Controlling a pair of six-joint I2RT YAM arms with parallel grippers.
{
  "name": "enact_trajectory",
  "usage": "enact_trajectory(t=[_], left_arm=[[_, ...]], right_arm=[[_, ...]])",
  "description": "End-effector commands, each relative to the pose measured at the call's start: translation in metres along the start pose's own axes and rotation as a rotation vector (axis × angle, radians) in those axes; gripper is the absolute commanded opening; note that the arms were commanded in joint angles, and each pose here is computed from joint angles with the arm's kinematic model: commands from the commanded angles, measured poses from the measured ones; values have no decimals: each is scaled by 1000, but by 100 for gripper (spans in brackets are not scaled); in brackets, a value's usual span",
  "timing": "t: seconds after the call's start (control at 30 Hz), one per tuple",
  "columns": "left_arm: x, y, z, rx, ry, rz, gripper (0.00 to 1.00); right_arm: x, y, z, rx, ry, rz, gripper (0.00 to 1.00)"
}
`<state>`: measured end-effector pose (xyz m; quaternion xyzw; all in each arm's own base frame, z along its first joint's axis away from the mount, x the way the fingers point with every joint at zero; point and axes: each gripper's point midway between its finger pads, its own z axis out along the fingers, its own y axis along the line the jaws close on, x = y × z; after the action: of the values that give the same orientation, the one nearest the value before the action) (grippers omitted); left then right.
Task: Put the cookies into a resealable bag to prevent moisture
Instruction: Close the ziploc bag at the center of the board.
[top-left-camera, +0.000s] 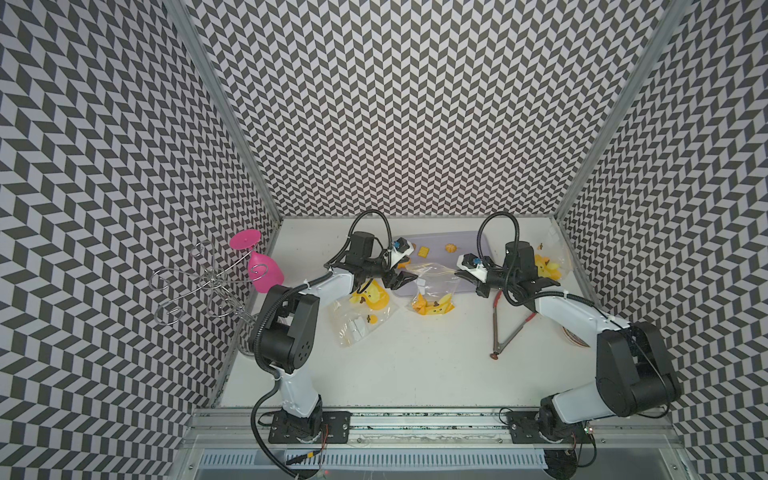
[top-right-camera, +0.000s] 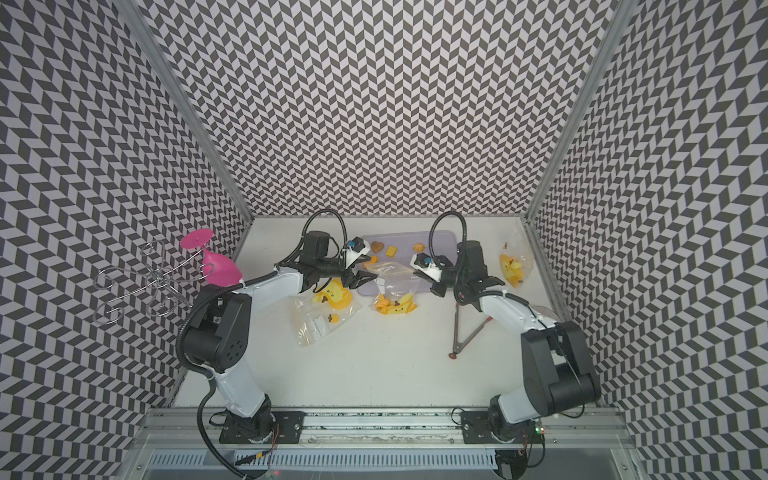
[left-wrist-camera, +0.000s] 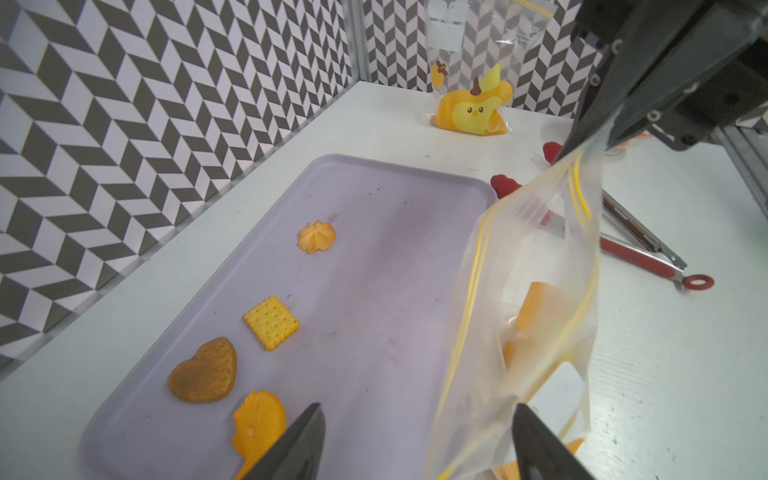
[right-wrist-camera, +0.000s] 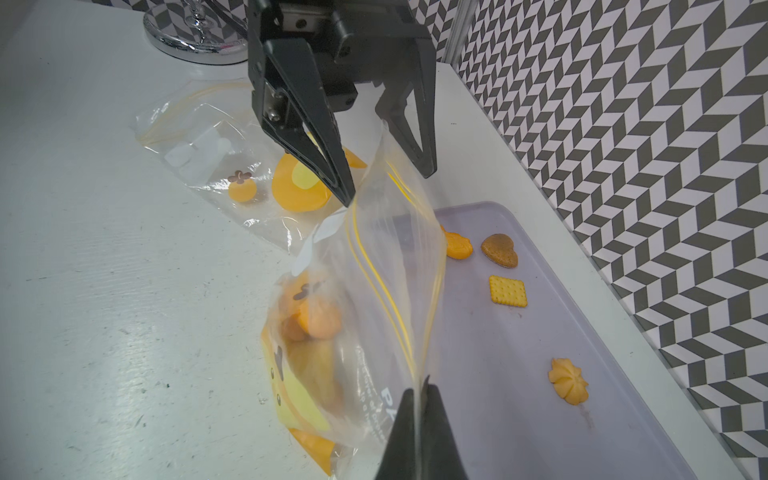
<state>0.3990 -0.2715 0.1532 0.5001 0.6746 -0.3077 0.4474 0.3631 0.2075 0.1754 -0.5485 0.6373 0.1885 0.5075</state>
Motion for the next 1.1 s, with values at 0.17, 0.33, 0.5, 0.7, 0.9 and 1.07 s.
enact_trajectory(t=[0.17, 0.33, 0.5, 0.7, 0.9, 1.07], left_arm=[[-2, -9, -1, 52, -14, 20, 58], [-3, -5, -5, 38, -17, 14, 45], [-9, -2, -10, 40, -39, 9, 28], [-8, 1, -12, 28, -32, -4, 2], [-41, 18, -37, -100, -55, 3, 0], [-78, 22, -72, -234, -81, 8, 0]], right_arm=[[-12, -6, -2, 13, -36, -40, 0], [-10, -7, -2, 24, -25, -41, 0], [-9, -9, -3, 30, -21, -40, 0], [-16, -13, -7, 61, -35, -24, 0], [-34, -20, -20, 133, -74, -1, 0], [-50, -19, -33, 190, -62, 89, 0]])
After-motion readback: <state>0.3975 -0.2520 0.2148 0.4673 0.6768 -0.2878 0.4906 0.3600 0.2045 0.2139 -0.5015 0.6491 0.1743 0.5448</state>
